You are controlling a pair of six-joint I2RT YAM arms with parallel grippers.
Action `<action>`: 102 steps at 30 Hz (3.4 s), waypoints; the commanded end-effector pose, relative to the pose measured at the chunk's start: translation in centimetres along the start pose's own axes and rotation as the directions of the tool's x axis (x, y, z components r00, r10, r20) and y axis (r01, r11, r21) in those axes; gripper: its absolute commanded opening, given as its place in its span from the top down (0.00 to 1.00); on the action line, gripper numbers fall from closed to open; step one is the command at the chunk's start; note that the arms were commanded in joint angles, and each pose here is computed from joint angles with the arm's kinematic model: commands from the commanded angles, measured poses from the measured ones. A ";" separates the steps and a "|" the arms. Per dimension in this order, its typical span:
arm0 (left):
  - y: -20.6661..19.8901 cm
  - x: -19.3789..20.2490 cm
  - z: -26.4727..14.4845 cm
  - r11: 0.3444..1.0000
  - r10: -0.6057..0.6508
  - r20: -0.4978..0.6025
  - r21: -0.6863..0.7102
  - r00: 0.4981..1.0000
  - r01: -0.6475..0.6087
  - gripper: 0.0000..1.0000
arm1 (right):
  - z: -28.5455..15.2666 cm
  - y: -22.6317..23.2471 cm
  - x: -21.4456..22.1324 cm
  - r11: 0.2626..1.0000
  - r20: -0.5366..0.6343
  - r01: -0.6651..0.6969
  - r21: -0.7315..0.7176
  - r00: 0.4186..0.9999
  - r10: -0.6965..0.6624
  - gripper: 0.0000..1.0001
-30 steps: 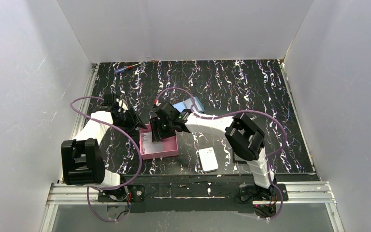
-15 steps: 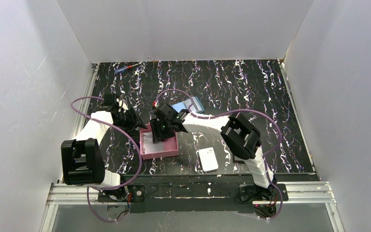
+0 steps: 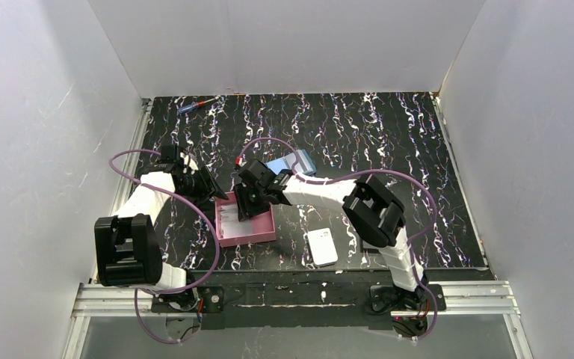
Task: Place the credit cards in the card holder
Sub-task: Pick up the credit card from the storage box.
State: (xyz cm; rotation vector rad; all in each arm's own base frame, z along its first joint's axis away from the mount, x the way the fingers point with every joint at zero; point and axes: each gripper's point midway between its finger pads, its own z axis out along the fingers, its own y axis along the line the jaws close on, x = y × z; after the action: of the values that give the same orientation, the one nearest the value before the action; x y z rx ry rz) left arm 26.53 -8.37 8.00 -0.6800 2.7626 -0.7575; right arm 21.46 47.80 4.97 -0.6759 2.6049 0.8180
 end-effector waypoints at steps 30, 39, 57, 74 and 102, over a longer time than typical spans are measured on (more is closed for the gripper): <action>-0.1 0.6 -0.7 1.000 0.021 0.003 0.013 1.000 -0.021 0.51 | -4.4 5.2 -2.0 0.987 0.123 0.107 -0.120 0.988 -0.092 0.44; -0.1 0.7 -0.7 1.000 0.022 0.002 0.012 1.000 -0.022 0.50 | -4.7 5.0 -1.9 0.988 0.127 0.106 -0.116 0.988 -0.091 0.45; -0.4 0.8 -0.9 0.999 0.027 0.004 0.028 1.000 -0.027 0.50 | -5.6 7.5 -2.5 0.944 0.245 0.185 -0.275 0.962 -0.118 0.66; -0.7 0.9 -1.2 0.999 0.032 0.010 0.039 0.999 -0.032 0.50 | -4.4 7.4 -2.6 0.940 0.209 0.162 -0.300 0.973 -0.101 0.73; -9.0 2.5 -8.5 0.879 0.249 0.091 0.397 0.964 -0.265 0.30 | -16.4 1.3 -8.6 0.735 0.095 -0.064 -0.675 0.980 0.173 0.99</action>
State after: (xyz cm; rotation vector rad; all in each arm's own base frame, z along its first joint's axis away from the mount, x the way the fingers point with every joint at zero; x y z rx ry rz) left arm 27.38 -11.68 18.70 -0.3147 2.5082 -1.0864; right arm 28.52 42.86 18.26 -0.4584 2.2686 1.6006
